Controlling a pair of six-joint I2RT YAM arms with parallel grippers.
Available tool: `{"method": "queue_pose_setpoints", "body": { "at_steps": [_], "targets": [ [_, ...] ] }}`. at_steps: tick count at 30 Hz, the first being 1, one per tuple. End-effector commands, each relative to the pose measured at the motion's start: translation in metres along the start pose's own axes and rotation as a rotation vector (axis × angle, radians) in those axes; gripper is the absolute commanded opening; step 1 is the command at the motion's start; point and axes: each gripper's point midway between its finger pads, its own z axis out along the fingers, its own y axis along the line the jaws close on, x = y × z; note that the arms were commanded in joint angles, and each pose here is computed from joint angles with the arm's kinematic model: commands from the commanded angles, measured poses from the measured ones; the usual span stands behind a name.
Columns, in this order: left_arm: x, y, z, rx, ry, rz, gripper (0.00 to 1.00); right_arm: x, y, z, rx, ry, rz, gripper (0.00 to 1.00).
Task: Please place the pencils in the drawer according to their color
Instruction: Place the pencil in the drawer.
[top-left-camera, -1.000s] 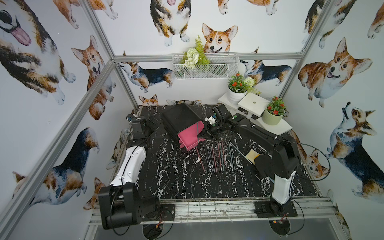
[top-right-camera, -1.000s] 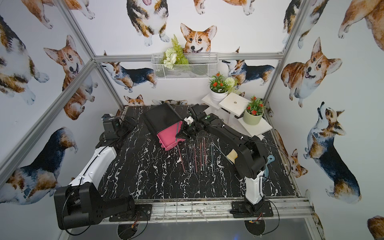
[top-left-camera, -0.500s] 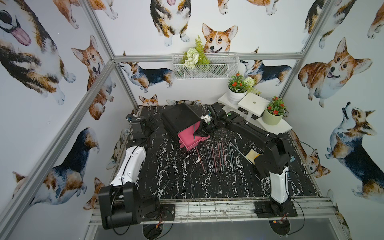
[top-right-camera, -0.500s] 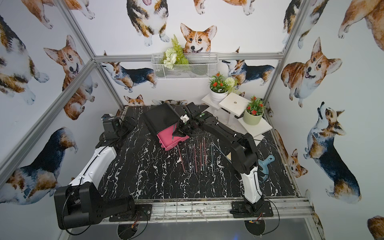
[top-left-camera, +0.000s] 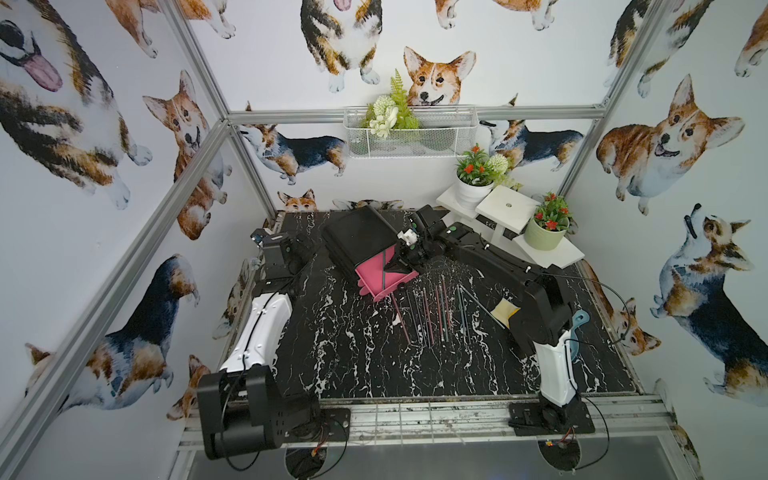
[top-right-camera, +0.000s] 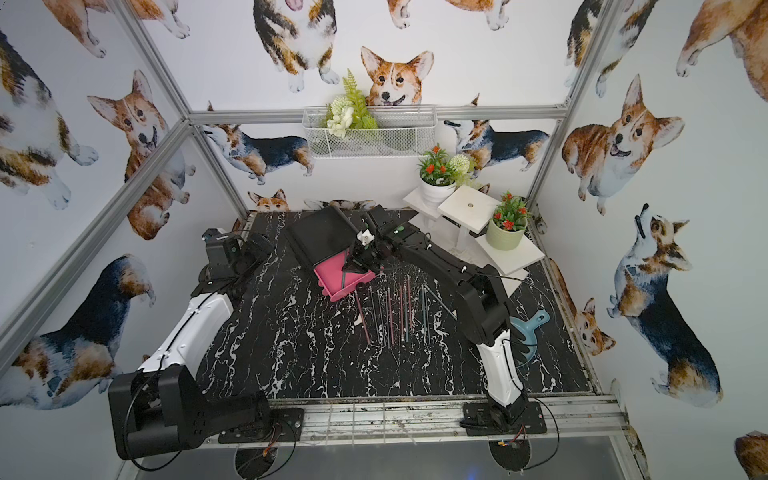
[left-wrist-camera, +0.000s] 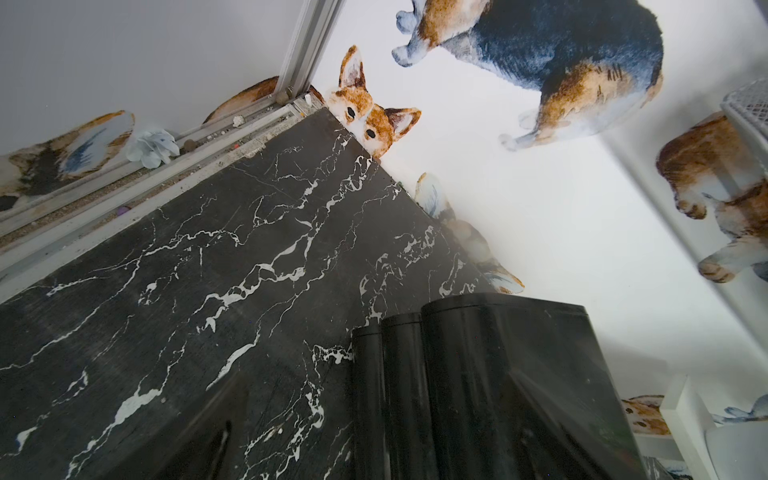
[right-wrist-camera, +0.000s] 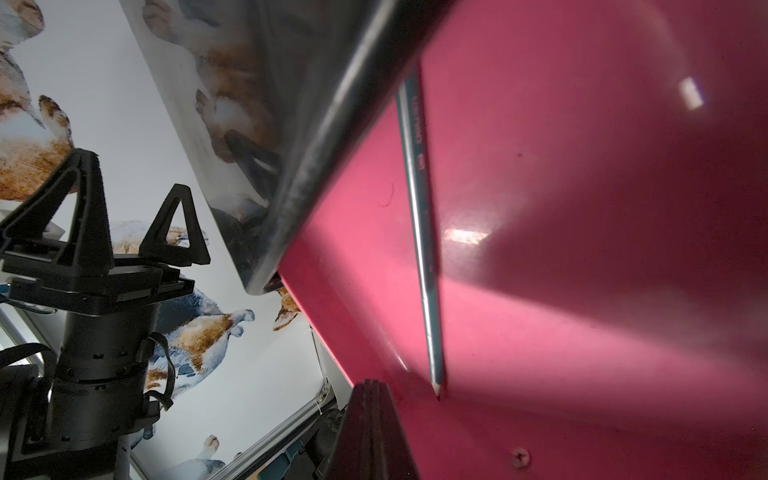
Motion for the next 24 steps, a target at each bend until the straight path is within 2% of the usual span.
{"method": "queue_pose_setpoints", "body": {
  "at_steps": [1,5,10,12,16,20,24],
  "targets": [
    [-0.007,-0.004,-0.002,0.014,-0.028,0.013,1.00,0.002,0.009,-0.010,0.002,-0.017,-0.050,0.08],
    [-0.006,-0.003,-0.002,0.013,-0.025,0.012,1.00,0.007,0.013,-0.033,0.036,-0.053,-0.116,0.13],
    [-0.008,-0.005,-0.005,0.019,-0.032,0.011,1.00,0.016,-0.009,-0.066,0.140,-0.112,-0.168,0.15],
    [-0.008,-0.005,-0.006,0.019,-0.033,0.012,1.00,0.018,-0.030,-0.080,0.188,-0.133,-0.163,0.17],
    [-0.011,-0.005,-0.008,0.018,-0.043,0.015,1.00,0.025,-0.093,-0.117,0.386,-0.154,-0.180,0.21],
    [-0.011,-0.005,-0.007,0.017,-0.041,0.015,1.00,0.038,-0.153,-0.154,0.587,-0.125,-0.229,0.27],
    [-0.010,-0.005,-0.007,0.018,-0.039,0.013,1.00,0.047,-0.198,-0.171,0.672,-0.106,-0.216,0.28]
  ]
}}
